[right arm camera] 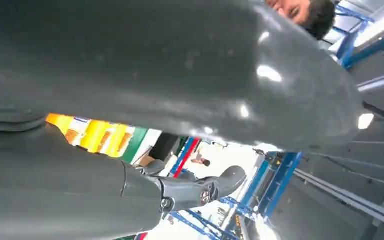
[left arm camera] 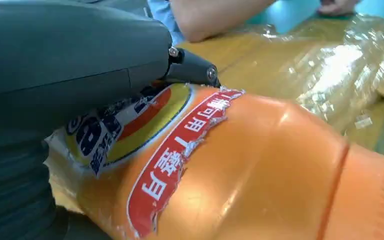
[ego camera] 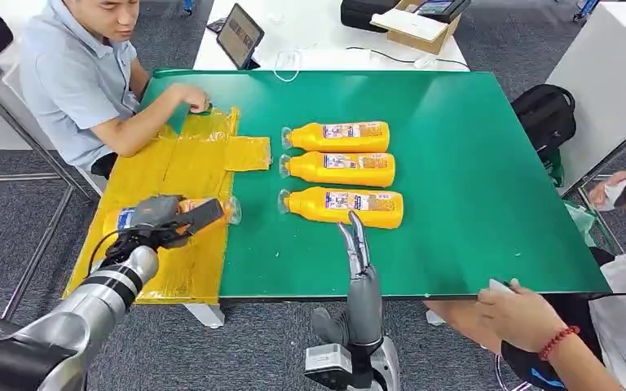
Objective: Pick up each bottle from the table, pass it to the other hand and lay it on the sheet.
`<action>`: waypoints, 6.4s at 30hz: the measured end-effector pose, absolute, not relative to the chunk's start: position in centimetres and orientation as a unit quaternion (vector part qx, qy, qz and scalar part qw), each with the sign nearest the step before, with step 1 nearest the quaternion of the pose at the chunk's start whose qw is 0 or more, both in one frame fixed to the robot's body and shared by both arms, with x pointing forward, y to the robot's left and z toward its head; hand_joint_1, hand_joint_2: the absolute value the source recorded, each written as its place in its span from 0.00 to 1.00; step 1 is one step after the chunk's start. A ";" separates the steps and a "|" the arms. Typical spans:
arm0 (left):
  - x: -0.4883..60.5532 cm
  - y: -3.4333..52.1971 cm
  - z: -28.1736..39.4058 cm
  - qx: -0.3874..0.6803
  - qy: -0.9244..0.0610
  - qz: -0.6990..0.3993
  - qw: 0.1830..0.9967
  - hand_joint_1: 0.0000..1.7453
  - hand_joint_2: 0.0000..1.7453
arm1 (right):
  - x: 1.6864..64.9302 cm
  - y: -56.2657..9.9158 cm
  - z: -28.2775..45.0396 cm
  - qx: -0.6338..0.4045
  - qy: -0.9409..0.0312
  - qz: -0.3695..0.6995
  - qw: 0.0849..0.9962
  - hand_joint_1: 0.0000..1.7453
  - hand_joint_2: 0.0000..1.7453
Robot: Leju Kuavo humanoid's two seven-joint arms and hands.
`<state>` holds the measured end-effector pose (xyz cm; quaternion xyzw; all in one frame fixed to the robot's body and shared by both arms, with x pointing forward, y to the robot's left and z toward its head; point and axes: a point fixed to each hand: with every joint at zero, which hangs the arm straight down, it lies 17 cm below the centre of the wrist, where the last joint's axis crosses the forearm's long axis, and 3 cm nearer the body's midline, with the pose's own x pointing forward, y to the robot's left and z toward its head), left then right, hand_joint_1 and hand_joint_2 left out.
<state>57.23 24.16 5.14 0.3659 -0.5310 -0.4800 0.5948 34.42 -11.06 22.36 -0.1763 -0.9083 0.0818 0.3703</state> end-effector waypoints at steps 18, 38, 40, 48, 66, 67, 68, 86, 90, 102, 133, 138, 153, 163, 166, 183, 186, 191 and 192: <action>51.3 14.8 1.3 0.155 -0.616 -0.486 0.600 0.00 0.00 | 34.0 -10.9 20.3 -0.204 -0.899 0.143 0.360 0.00 0.00; 40.7 8.6 8.8 0.013 -0.770 -0.259 0.582 0.00 1.00 | 42.3 -17.0 10.8 -0.294 -0.783 0.327 0.441 0.00 1.00; 40.6 8.8 9.9 0.012 -0.784 -0.236 0.573 0.00 1.00 | 42.8 -17.5 10.4 -0.314 -0.769 0.340 0.441 0.00 1.00; 39.5 10.1 17.2 -0.048 -0.841 -0.081 0.533 0.00 1.00 | 49.6 -23.2 9.5 -0.409 -0.690 0.404 0.439 0.00 1.00; 38.2 9.3 22.4 -0.078 -0.877 -0.047 0.471 0.00 1.00 | 56.0 -28.9 5.7 -0.395 -0.577 0.476 0.534 0.00 1.00; 38.1 9.1 22.5 -0.079 -0.879 -0.049 0.468 0.00 1.00 | 56.0 -28.7 5.7 -0.389 -0.580 0.475 0.535 0.00 1.00; 38.1 9.0 22.7 -0.079 -0.881 -0.052 0.464 0.00 1.00 | 56.0 -28.1 5.7 -0.382 -0.585 0.478 0.532 0.00 1.00; 37.4 8.9 23.6 -0.077 -0.892 -0.069 0.439 0.00 1.00 | 54.9 -26.0 2.8 -0.336 -0.571 0.482 0.574 0.00 1.00; 37.4 9.2 23.7 -0.071 -0.894 -0.069 0.437 0.00 1.00 | 54.9 -26.8 2.0 -0.342 -0.539 0.486 0.597 0.00 1.00; 37.4 9.7 23.6 -0.064 -0.895 -0.069 0.436 0.00 1.00 | 54.7 -26.4 2.0 -0.290 -0.562 0.478 0.609 1.00 1.00; 36.6 15.0 20.6 -0.055 -0.869 0.006 0.492 0.00 1.00 | 51.3 -22.0 3.1 -0.086 -0.700 0.263 0.658 1.00 1.00; 37.9 14.3 16.7 -0.056 -0.820 0.017 0.569 0.00 1.00 | 50.1 -20.7 5.1 -0.067 -0.741 0.197 0.638 1.00 1.00; 36.3 8.1 15.5 -0.202 -0.787 0.008 0.582 0.00 1.00 | 47.3 -12.9 12.9 0.011 -0.819 0.145 0.555 1.00 1.00; 36.5 6.7 18.0 -0.255 -0.794 0.010 0.553 0.00 1.00 | 44.0 -5.2 16.0 0.073 -0.847 0.176 0.497 1.00 1.00; 36.5 6.7 18.0 -0.255 -0.794 0.010 0.552 0.00 1.00 | 44.0 -5.2 16.0 0.073 -0.847 0.176 0.497 1.00 1.00; 37.7 7.4 19.4 -0.252 -0.805 0.005 0.537 1.00 1.00 | 38.6 5.0 15.8 0.180 -0.827 0.266 0.462 0.00 1.00; 37.7 7.6 19.1 -0.257 -0.801 0.003 0.541 1.00 1.00 | 38.3 5.2 15.2 0.185 -0.823 0.263 0.469 0.00 1.00; 37.6 7.6 18.9 -0.288 -0.785 0.012 0.549 1.00 1.00 | 38.3 4.5 14.3 0.167 -0.824 0.245 0.482 0.00 0.00; 37.6 7.6 18.8 -0.292 -0.782 0.013 0.551 1.00 1.00 | 38.3 4.3 14.1 0.162 -0.825 0.241 0.484 0.00 0.00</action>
